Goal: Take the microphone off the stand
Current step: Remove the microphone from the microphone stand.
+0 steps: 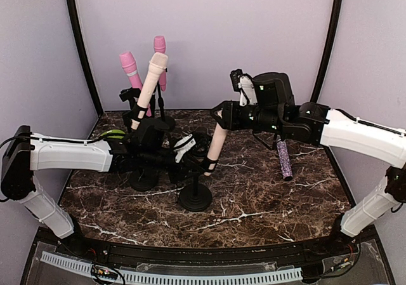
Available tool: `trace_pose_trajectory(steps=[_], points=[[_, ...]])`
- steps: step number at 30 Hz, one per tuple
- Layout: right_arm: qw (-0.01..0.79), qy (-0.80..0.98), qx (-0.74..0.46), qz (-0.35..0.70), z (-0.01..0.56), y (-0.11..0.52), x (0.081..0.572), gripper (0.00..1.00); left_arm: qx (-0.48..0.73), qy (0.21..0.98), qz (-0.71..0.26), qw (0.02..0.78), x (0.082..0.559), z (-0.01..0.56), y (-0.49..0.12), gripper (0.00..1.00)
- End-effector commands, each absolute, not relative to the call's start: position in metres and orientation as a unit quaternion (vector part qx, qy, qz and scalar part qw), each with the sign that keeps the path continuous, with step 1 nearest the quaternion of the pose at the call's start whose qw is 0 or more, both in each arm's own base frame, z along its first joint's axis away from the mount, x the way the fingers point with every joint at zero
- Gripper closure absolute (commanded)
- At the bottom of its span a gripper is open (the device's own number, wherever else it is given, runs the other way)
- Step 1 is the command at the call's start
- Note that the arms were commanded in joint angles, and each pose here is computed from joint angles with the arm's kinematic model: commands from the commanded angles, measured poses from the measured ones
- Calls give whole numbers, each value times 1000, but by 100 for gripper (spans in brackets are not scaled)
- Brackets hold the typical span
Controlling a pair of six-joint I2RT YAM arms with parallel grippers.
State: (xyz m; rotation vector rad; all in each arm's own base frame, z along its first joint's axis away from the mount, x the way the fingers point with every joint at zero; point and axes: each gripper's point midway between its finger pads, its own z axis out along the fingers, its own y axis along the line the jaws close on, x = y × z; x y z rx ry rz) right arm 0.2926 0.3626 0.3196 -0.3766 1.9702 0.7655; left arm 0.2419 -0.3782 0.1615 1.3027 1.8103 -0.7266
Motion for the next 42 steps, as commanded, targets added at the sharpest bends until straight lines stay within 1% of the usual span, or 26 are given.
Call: trace_pose_trajectory(steps=[1, 11, 16, 20, 22, 26, 30, 35, 42], points=[[518, 762, -152, 358, 362, 363, 292, 68, 533, 718, -267, 360, 235, 140, -375, 100], [509, 652, -292, 481, 408, 390, 236, 68, 537, 715, -273, 355, 231, 139, -378, 100], [508, 603, -324, 523, 425, 387, 217, 68, 538, 714, -273, 355, 230, 139, -378, 100], [507, 584, -329, 542, 432, 380, 212, 68, 539, 714, -274, 354, 229, 138, -378, 100], [509, 584, -327, 542, 433, 378, 213, 68, 539, 714, -274, 353, 229, 138, -379, 100], [515, 616, -295, 517, 428, 374, 229, 68, 540, 715, -270, 353, 229, 136, -379, 100], [523, 666, -240, 475, 419, 365, 254, 68, 541, 717, -262, 353, 230, 134, -378, 100], [523, 735, -151, 404, 393, 344, 287, 68, 542, 717, -258, 353, 230, 133, -378, 100], [533, 741, -123, 389, 395, 335, 293, 67, 544, 718, -254, 352, 229, 130, -379, 100]])
